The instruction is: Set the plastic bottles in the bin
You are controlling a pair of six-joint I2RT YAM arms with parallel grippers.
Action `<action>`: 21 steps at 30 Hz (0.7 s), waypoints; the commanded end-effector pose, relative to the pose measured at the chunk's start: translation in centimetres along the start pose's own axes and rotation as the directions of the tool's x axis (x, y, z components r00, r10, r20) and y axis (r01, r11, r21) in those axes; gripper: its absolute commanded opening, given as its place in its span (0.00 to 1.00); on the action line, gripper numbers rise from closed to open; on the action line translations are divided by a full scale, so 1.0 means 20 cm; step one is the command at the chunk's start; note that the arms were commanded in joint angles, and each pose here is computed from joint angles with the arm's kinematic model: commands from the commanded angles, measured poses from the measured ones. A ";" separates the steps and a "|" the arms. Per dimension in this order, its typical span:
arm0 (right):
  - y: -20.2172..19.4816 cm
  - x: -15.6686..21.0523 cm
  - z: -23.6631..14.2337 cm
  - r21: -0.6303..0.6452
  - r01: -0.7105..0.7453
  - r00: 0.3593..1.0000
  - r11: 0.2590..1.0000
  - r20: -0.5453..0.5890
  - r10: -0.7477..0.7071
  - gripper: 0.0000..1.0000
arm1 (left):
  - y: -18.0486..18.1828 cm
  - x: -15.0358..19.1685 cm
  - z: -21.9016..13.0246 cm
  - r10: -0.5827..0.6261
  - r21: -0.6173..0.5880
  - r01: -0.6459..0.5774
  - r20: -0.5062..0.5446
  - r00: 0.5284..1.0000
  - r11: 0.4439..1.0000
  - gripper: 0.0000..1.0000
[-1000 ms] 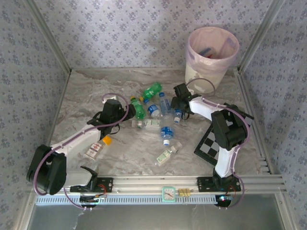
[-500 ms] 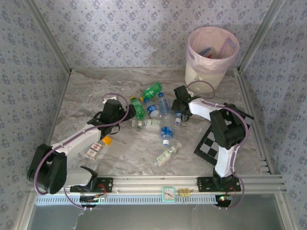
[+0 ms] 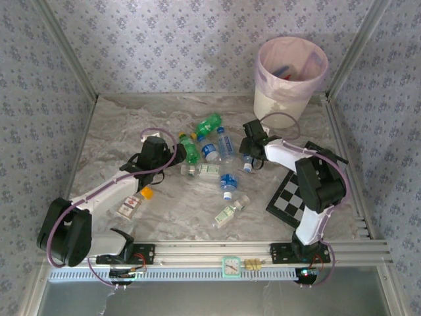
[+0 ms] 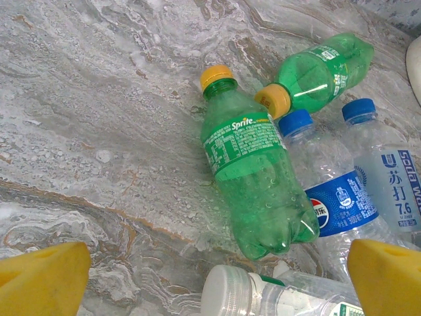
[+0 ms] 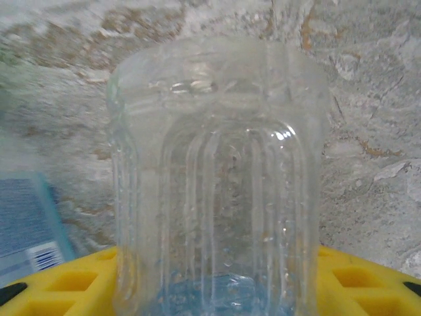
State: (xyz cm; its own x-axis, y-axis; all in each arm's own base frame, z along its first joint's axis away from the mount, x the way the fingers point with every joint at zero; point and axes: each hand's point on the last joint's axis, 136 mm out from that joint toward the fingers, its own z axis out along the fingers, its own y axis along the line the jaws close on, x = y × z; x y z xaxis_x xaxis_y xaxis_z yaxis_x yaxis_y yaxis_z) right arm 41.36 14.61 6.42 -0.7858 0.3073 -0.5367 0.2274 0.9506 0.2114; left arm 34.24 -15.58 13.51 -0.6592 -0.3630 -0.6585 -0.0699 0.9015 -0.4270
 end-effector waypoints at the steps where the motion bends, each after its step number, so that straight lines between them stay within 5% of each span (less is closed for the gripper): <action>1: 0.10 -0.12 -0.14 -0.122 0.038 0.996 0.992 0.079 -0.029 0.53 | -0.04 -0.05 0.00 -0.016 0.016 0.015 0.016 1.000 1.000 1.00; 11: 0.43 -0.41 -0.62 -0.466 0.212 0.961 0.859 0.258 -0.097 0.51 | -0.04 -0.06 0.02 -0.023 0.021 0.023 0.013 1.000 1.000 1.00; 21: 0.35 -1.01 -1.17 -0.523 0.252 0.878 0.814 0.477 0.035 0.50 | -0.04 -0.05 0.02 -0.032 0.024 0.032 0.009 0.999 0.999 1.00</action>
State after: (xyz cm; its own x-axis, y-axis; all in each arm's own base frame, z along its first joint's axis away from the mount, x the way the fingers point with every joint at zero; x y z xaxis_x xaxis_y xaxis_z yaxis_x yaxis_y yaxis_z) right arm 45.62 15.46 33.01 -0.4788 0.3123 -0.8205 -0.2621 0.8411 0.4731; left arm 34.62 -15.73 13.35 -0.6616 -0.3712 -0.6515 -0.0760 0.8976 -0.4342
